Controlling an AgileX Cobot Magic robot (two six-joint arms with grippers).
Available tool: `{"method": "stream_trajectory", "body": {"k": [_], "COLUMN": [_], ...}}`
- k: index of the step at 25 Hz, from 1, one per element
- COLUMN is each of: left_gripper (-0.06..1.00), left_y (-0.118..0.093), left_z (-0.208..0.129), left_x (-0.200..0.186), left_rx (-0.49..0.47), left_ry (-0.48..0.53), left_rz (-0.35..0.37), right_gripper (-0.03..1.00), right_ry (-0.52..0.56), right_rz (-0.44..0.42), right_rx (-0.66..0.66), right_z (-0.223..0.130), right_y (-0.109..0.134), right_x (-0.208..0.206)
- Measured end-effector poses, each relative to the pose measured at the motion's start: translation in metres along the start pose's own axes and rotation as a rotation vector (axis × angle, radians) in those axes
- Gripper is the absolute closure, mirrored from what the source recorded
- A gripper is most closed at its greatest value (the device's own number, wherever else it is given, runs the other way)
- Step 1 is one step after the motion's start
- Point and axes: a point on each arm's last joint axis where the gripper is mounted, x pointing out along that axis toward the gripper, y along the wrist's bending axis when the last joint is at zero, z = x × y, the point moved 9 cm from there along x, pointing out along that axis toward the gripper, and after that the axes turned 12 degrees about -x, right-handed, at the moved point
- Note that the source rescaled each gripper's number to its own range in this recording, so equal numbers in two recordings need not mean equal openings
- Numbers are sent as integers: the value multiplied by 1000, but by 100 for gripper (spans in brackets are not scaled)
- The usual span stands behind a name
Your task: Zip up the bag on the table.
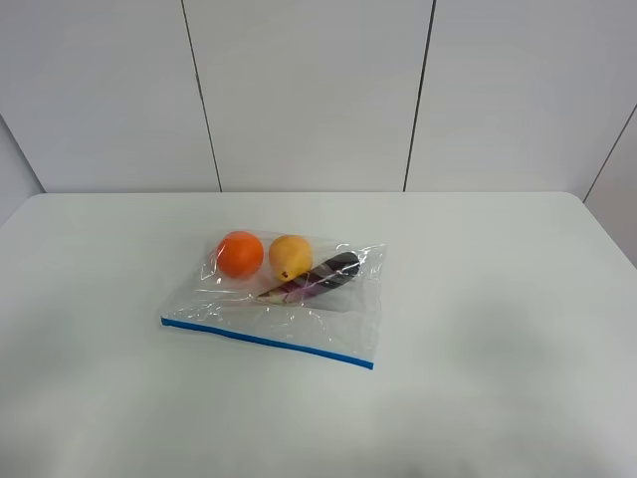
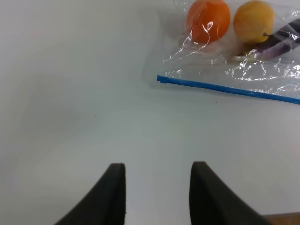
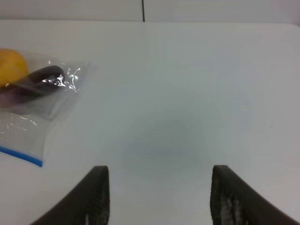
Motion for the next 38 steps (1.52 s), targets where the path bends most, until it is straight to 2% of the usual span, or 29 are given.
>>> {"method": "stream_trajectory", "body": {"k": [38], "left_gripper": [44], "left_y": [0], "left_z": [0], "left_x": [0], "left_rx": [0], "left_ry": [0], "left_rz": [0], "right_gripper": [22], "right_ry": [-2], "right_rz": [3], "right_rx": [3], "right_z": [0], "right_y": [1], "right_x": [0]}}
